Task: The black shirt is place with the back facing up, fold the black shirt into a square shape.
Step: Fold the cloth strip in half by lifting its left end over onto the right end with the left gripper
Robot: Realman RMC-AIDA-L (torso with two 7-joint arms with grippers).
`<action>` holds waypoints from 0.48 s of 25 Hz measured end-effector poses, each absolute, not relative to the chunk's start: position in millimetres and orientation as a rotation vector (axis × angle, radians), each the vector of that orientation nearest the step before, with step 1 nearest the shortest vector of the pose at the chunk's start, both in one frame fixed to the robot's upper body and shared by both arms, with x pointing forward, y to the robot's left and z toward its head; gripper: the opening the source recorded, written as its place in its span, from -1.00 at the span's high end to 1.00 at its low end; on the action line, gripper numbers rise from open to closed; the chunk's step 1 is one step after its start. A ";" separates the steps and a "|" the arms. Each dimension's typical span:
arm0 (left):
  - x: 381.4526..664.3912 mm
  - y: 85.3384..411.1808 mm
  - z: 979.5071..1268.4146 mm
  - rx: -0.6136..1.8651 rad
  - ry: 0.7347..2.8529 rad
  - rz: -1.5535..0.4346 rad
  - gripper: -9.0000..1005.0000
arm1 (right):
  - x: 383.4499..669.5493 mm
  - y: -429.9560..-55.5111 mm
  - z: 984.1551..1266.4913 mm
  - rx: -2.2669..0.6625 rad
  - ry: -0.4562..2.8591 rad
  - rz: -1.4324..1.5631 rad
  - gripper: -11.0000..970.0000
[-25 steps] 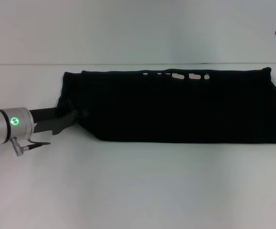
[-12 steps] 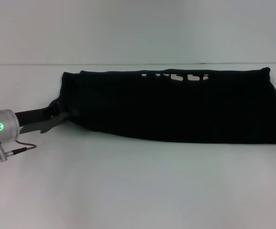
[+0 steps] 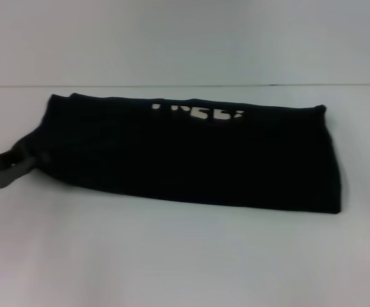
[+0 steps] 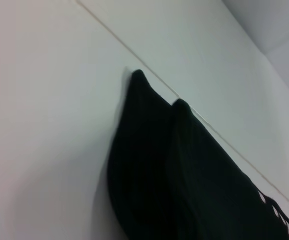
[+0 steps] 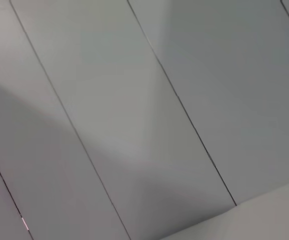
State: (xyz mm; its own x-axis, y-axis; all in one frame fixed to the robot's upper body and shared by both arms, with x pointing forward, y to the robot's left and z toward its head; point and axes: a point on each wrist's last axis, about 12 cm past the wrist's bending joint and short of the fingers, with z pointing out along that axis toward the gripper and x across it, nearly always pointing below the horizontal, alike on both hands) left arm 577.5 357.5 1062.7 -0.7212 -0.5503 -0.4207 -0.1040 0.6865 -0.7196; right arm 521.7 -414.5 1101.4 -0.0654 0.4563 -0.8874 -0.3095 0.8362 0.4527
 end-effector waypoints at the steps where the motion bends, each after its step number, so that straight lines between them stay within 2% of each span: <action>1: 576.0 361.9 1063.3 -0.511 2.260 -0.896 0.96 | 522.6 -415.5 1102.1 0.125 1.514 0.632 -0.43; 6: 574.1 374.9 1066.0 -0.543 2.307 -0.806 0.96 | 526.9 -422.2 1104.3 0.148 1.562 0.643 -0.43; 12: 591.1 356.0 1079.1 -0.524 2.316 -0.865 0.96 | 526.5 -425.0 1102.2 0.164 1.595 0.649 -0.43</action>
State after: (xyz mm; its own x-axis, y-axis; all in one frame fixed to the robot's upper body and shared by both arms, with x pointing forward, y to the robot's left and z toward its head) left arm 591.1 356.0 1079.1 -0.7389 -0.5425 -0.3998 -0.1475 0.7091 -0.6895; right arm 526.5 -425.0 1102.2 -0.1483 0.4720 -0.8690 -0.2689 0.8264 0.4947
